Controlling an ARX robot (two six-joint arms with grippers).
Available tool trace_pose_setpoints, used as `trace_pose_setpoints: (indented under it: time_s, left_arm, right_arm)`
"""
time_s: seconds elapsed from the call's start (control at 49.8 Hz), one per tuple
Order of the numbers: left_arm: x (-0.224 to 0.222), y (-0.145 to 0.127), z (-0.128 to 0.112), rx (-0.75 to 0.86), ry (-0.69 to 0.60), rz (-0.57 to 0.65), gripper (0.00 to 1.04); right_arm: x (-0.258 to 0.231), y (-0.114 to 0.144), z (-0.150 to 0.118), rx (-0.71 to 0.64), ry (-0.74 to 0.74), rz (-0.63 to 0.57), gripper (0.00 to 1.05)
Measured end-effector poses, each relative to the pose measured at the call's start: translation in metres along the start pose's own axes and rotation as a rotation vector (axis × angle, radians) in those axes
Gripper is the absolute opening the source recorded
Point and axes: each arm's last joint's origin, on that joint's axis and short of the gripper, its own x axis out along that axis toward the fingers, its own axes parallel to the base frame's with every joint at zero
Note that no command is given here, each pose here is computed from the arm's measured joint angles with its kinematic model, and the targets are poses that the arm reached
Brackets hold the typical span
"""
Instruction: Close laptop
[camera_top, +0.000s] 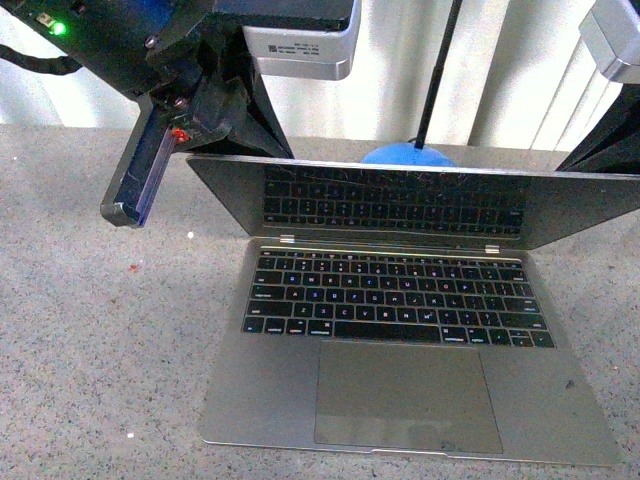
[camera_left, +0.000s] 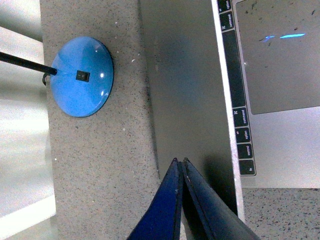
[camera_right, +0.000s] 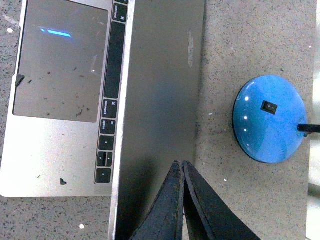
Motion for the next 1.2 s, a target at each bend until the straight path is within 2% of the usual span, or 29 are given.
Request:
trace_pose_setpoints:
  time_s: [0.542,1.204]
  left_arm:
    - [0.007,-0.03,-0.009,-0.012,-0.013,-0.021,0.04]
    - [0.024,-0.067,-0.007,-0.009,-0.03,-0.066,0.04]
  right_arm:
    - [0.007,0.029,-0.008,0.041,-0.015,0.008,0.03]
    - [0.032,0.057,-0.013,0.085,-0.046,0.018,0.03]
